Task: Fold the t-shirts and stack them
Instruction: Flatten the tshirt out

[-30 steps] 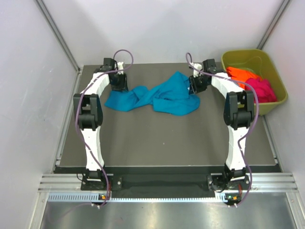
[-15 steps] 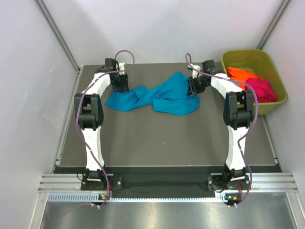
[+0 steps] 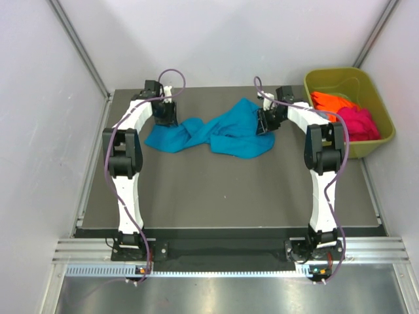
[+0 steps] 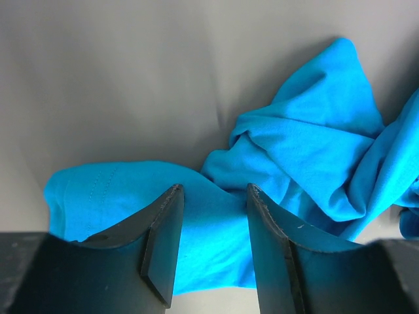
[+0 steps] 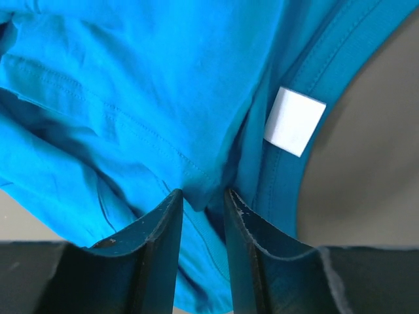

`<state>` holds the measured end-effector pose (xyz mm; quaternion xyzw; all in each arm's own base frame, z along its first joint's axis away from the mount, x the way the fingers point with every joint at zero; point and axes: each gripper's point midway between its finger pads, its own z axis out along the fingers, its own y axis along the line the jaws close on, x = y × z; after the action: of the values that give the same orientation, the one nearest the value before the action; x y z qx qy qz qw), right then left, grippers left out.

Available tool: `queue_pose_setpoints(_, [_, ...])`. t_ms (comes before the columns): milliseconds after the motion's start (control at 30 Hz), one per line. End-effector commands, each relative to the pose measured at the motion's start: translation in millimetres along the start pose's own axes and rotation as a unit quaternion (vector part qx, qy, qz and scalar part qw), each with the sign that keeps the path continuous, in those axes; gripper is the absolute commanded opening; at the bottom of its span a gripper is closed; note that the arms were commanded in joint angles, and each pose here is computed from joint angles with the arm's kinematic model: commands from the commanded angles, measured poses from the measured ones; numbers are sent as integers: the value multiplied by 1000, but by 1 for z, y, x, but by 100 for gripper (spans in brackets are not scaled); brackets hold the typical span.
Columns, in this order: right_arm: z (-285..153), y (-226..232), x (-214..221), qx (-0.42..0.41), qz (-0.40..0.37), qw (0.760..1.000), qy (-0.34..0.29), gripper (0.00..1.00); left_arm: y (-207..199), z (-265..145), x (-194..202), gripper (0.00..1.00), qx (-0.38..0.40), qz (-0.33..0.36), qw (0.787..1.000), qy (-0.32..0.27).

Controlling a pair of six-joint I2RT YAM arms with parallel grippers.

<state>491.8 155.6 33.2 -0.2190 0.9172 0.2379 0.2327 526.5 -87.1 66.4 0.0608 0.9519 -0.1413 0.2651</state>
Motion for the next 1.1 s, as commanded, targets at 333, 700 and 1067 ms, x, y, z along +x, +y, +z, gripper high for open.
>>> queue_pose_setpoints(333, [-1,5,-29,2,-21,999,-36,3,-21,-12,-38,48,8,32,998,-50])
queue_pose_setpoints(700, [-50,29,-76,10,-46,994,-102,0,-29,13,-72,65,39,36,995,-86])
queue_pose_setpoints(1067, [-68,42,-82,18,-61,991,-115,0,-48,58,-46,57,85,29,995,-48])
